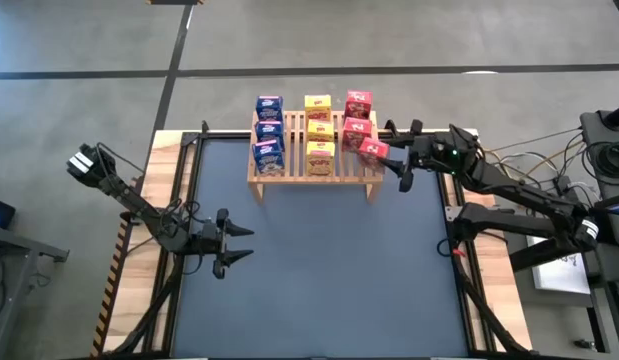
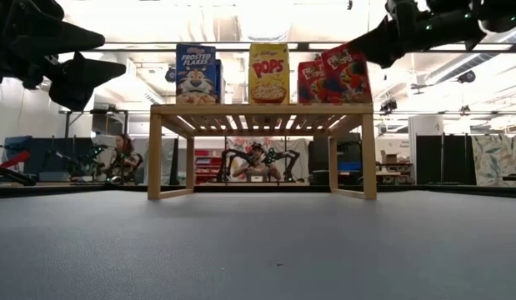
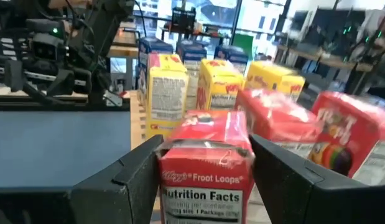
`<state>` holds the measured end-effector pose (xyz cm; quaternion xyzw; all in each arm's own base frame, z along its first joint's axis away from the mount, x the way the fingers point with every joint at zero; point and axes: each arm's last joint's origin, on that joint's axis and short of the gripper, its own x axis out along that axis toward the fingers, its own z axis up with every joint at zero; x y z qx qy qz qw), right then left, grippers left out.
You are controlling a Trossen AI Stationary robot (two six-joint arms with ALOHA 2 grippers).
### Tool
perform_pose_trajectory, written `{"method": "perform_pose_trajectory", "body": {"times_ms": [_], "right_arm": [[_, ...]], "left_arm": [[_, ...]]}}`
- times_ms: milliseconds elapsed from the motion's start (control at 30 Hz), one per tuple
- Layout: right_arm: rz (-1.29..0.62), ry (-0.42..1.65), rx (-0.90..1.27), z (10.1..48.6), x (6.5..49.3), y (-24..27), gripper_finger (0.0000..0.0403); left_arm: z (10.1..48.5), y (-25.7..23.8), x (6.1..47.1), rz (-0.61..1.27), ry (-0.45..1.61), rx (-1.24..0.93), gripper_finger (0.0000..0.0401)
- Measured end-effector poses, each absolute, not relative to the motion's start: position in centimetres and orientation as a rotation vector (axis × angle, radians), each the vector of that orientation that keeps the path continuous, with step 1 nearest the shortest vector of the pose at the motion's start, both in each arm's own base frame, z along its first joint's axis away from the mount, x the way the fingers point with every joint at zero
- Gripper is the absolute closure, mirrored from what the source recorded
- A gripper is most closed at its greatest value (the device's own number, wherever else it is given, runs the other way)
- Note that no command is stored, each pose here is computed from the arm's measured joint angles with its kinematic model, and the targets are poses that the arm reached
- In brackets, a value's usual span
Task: Stack cereal on shelf
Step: Put the red cereal box on the shelf aligned with the red cereal boxes
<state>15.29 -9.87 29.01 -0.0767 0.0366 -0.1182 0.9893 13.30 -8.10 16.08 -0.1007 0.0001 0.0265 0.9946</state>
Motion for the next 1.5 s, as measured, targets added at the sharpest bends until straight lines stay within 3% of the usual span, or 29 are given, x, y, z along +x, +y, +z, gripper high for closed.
{"method": "perform_pose_trajectory", "body": {"times_ms": [167, 567, 1500], "right_arm": [[-0.231, 0.139, -0.107, 27.8, 16.1, -10.5, 0.0192], [-0.169, 0.099, -0.117, 28.1, 16.4, -10.4, 0.0275], [-0.018, 0.043, -0.104, 26.3, 19.6, -12.3, 0.0254]], "left_arm": [[16.1, -8.1, 13.3, 0.053, -0.004, -0.203, 0.0161], [16.1, -8.1, 13.3, 0.053, -0.005, -0.204, 0.0161], [16.1, -8.1, 13.3, 0.053, -0.003, -0.202, 0.0161]]}}
